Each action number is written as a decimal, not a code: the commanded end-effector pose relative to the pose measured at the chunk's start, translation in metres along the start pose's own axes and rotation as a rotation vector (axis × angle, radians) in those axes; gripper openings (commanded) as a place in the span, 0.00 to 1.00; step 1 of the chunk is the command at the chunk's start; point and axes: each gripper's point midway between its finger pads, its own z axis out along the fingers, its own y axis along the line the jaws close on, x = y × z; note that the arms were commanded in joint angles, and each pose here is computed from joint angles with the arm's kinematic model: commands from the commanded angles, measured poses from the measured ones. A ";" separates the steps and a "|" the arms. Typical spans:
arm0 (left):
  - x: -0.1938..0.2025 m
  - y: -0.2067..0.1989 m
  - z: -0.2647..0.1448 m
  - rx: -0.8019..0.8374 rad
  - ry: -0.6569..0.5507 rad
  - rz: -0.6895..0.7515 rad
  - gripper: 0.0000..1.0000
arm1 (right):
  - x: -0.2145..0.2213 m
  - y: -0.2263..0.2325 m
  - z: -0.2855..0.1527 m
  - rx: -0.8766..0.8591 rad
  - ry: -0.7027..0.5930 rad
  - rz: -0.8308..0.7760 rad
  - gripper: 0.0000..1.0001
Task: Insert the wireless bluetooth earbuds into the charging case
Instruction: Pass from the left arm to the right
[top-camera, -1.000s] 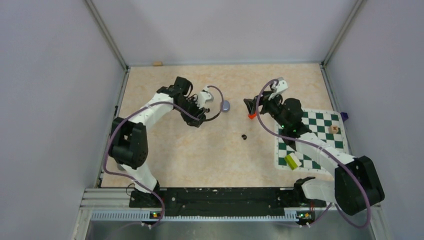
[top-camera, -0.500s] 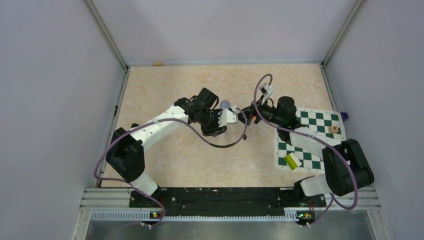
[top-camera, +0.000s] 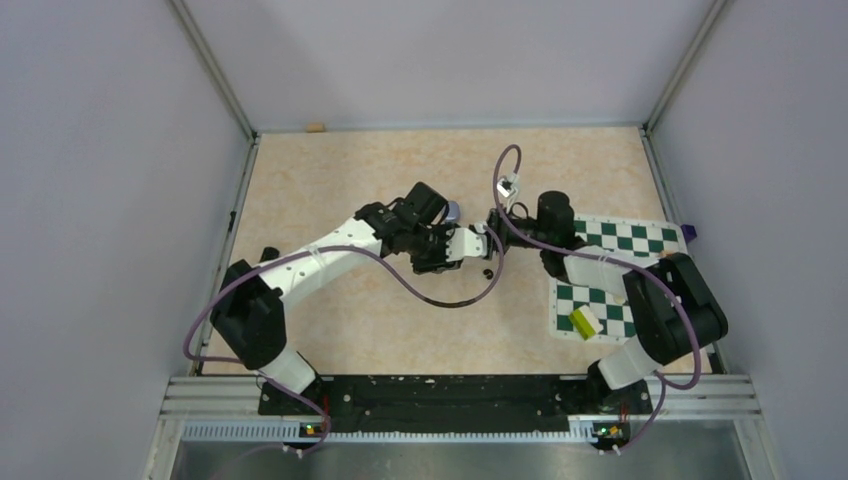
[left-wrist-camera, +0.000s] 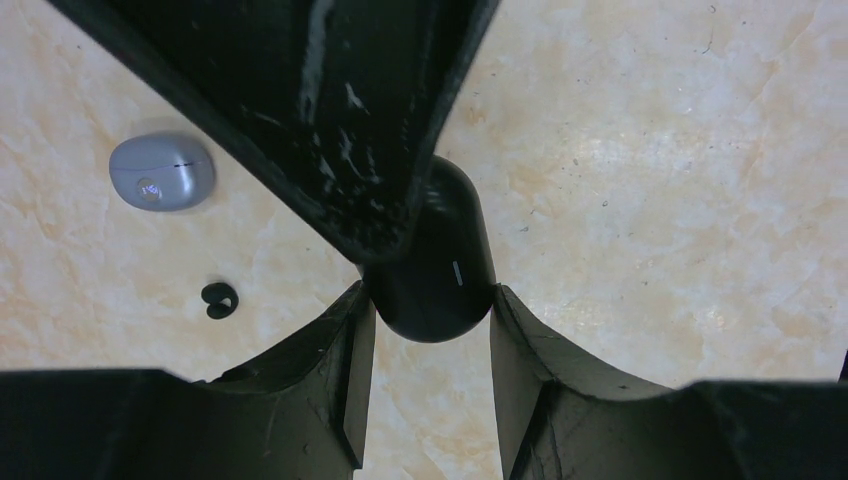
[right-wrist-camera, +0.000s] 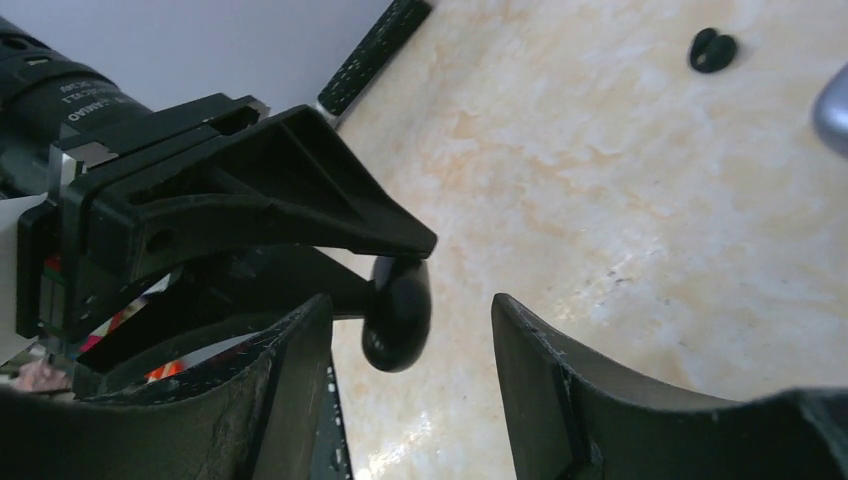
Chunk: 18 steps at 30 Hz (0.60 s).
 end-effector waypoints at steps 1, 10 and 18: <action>-0.013 0.004 -0.010 -0.043 -0.043 0.044 0.32 | -0.003 0.034 0.012 -0.132 0.043 -0.048 0.58; -0.016 0.001 -0.015 -0.048 -0.062 0.047 0.31 | 0.016 0.026 0.024 -0.108 0.108 -0.050 0.51; -0.018 -0.003 -0.017 -0.043 -0.071 0.055 0.31 | 0.014 0.024 0.026 -0.102 0.105 -0.058 0.38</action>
